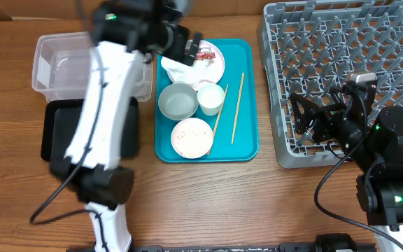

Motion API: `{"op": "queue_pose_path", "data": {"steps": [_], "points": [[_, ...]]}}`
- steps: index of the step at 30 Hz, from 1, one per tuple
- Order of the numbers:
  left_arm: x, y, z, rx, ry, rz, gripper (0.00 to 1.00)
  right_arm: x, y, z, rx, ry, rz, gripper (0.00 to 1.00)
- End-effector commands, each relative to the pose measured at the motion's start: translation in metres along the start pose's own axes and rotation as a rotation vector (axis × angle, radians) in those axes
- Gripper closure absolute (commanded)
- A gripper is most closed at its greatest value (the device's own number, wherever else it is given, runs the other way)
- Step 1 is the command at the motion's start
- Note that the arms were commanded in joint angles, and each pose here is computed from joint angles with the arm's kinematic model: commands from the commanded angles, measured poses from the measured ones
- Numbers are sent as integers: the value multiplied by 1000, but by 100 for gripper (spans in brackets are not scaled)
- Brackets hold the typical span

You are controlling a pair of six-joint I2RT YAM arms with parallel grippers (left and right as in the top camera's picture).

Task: Sort waste into correct bins and load items into the dishwasher
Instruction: 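Reach the left gripper to the white plate and grasp the wrapper and tissue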

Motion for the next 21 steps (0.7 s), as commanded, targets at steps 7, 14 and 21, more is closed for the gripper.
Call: {"op": "queue_pose_path", "data": {"steps": [7,14,21], "points": [[91,-13,-9,-237,-11,27,2,-5,-6,3,-3,-2,-4,0],[113,-23,19,-669,-232,-106,13,-5,-1,3,10,-7,24,0],[159,-10,25,-846,-269,-68,12,-4,6,2,24,-4,62,0]]}}
Point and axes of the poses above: each gripper's point midway between its finger pads, its own x axis out along the fingers, its own z axis along the line the jaws close on, y = z × x, the point moved 7 cm from there along -x, back along the fingers, and after that the axes turned 1 degree about -x, right-handed, at the moved point
